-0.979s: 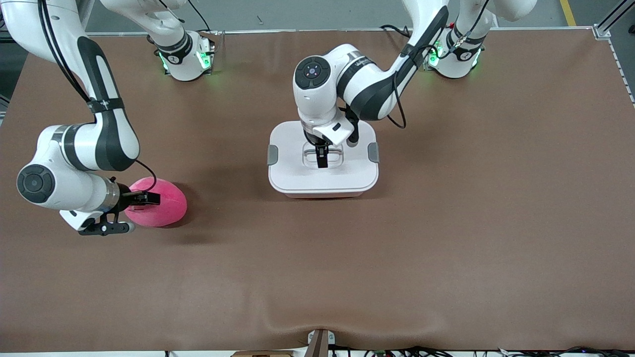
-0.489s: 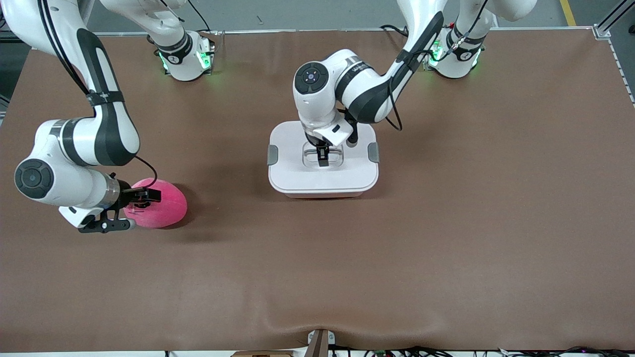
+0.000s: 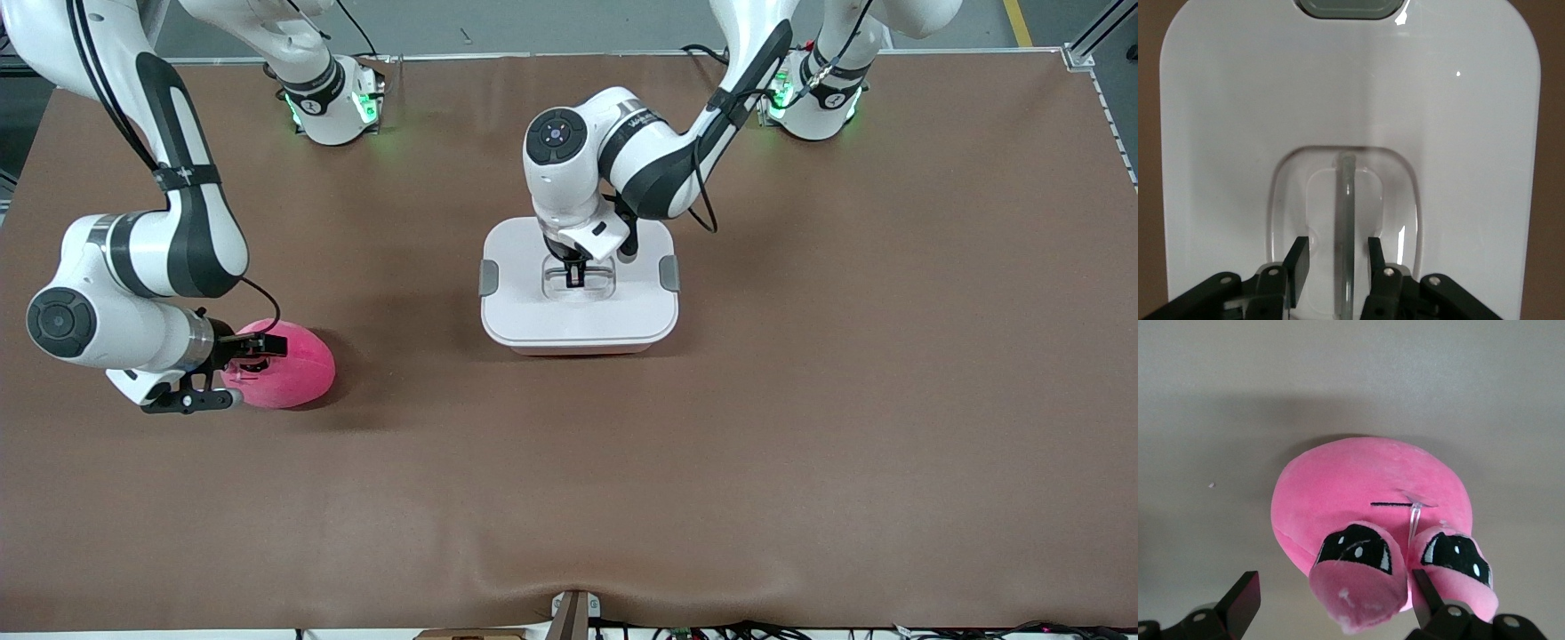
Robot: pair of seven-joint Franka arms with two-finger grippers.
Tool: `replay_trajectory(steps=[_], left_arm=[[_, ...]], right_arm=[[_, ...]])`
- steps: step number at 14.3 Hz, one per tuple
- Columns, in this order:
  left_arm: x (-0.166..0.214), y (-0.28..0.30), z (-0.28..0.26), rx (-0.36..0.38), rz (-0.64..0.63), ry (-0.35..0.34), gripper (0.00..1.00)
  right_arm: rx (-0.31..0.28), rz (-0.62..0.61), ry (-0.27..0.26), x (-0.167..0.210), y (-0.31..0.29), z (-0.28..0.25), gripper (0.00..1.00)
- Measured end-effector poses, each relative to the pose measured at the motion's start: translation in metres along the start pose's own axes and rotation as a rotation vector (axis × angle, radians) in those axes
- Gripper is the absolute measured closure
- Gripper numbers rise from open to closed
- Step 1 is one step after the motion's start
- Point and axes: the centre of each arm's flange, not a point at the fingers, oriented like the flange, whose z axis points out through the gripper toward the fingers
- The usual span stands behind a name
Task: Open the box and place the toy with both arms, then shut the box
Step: 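Grasp the lid handle with the left gripper while the right gripper grasps the toy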
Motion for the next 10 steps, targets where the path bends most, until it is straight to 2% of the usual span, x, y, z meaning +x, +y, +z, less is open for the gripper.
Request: replay_trajectory(steps=[1,2,4,5,6,8,9,10], left_arm=[[0.0000,0.0000,-0.0004,-0.001,-0.009,-0.001,0.61],[0.0000,0.0000,-0.0006,-0.001,-0.019,-0.001,0.61],[0.0000,0.0001,-0.0010,-0.001,-0.025,-0.002,0.73],[0.0000,0.0001,-0.0015,-0.002,-0.028,-0.002,0.73],[0.0001,0.0002,-0.0022,-0.003,-0.030,-0.003,0.77],[0.0002,0.0004,-0.0035,-0.005,-0.031,-0.005,0.93],[0.0002,0.0005,-0.0037,-0.006,-0.031,-0.005,0.93],[0.0002,0.0005,-0.0039,-0.006,-0.031,-0.005,0.93]], right_arm=[[0.000,0.000,-0.001,0.0000,0.0002,0.0010,0.00],[0.000,0.000,-0.001,0.0003,0.0002,0.0017,0.00],[-0.001,0.002,0.009,0.0018,0.0013,0.0021,0.05],[-0.001,0.004,0.018,0.0029,0.0027,0.0017,0.13],[-0.002,0.007,0.027,0.0039,0.0042,0.0012,0.24],[-0.003,0.010,0.039,0.0055,0.0063,0.0011,0.47],[-0.003,0.012,0.042,0.0060,0.0073,0.0013,0.56],[-0.003,0.013,0.045,0.0065,0.0085,0.0016,0.56]])
